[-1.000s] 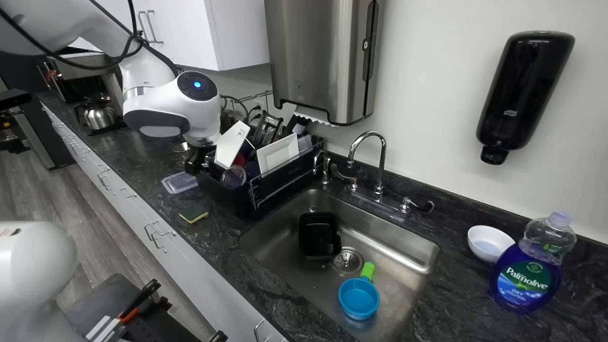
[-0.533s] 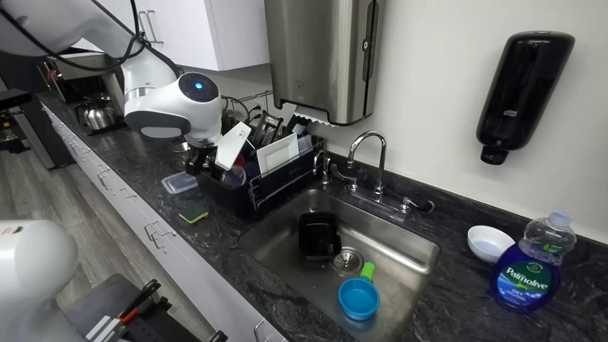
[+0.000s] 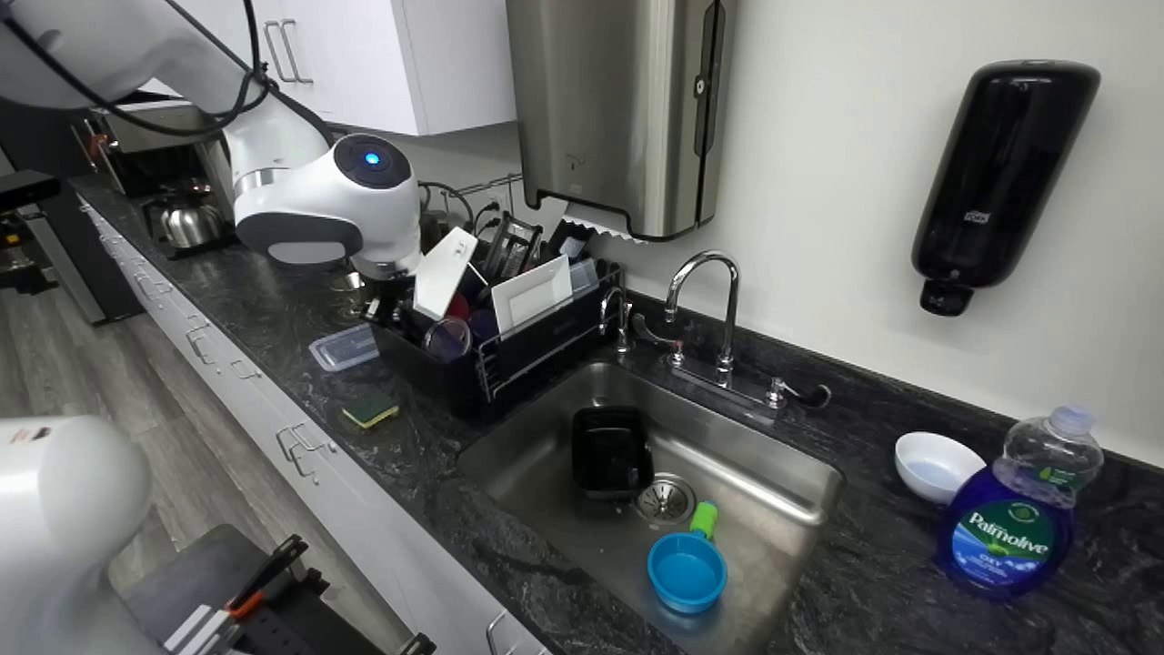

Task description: Move the knife from the left side of the drying rack to the right side.

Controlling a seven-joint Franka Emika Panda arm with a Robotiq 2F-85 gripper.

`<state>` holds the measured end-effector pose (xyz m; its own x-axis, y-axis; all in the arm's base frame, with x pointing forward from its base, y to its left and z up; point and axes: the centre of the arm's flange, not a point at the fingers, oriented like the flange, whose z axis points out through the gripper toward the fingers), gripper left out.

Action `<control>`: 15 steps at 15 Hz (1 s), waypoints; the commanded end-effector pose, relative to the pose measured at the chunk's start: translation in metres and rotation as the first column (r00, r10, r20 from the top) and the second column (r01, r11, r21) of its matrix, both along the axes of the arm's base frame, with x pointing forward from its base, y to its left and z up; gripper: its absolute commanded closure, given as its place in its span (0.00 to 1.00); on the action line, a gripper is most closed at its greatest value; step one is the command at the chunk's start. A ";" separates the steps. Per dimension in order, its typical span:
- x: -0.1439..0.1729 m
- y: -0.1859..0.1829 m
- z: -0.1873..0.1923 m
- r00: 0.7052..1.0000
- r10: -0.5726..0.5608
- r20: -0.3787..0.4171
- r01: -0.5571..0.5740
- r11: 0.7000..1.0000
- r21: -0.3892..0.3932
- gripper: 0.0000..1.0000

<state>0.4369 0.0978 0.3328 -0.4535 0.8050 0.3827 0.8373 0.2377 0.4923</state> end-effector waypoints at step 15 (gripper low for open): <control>0.000 0.020 0.014 0.992 0.058 0.115 -0.055 0.998 -0.027 0.97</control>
<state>0.4390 0.1129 0.3472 -0.5206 0.7928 0.3170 0.7831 0.2954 0.5473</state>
